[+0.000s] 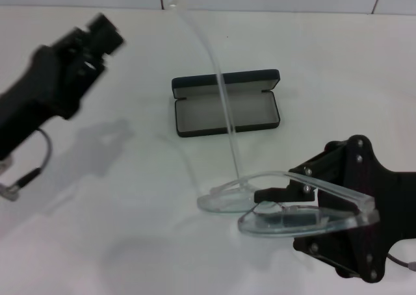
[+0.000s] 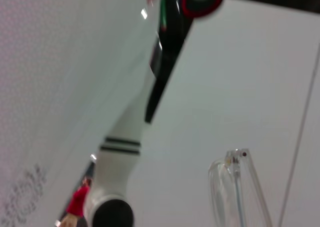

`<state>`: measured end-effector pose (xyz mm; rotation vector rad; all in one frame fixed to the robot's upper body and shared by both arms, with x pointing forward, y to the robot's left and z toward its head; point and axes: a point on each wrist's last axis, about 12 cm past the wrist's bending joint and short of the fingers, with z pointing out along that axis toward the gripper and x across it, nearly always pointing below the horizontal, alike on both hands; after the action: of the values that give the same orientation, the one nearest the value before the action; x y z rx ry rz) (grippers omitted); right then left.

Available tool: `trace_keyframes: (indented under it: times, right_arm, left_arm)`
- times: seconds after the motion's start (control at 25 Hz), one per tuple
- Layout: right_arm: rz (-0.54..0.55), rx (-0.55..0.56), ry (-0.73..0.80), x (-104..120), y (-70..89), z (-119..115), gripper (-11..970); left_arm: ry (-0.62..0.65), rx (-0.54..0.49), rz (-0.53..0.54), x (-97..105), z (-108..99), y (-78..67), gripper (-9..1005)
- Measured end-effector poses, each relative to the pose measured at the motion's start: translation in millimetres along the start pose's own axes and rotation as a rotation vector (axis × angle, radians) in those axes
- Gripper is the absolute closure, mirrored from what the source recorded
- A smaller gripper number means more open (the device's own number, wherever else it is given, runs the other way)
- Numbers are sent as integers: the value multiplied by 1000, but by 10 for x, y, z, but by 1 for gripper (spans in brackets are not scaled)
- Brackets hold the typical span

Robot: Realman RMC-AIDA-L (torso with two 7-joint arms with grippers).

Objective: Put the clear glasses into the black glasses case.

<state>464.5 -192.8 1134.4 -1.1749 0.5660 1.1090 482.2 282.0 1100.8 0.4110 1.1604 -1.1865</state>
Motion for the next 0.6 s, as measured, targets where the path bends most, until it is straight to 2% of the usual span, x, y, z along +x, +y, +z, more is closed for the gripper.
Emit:
trace_keyframes:
  times: [0.24, 0.6]
  right_arm:
    - [53, -27, 17, 72, -76, 67, 858]
    - [83, -56, 36, 139, -57, 124, 858]
  left_arm:
    - [85, 129, -31, 130, 260, -48, 744]
    - [104, 147, -47, 212, 360, -41, 743]
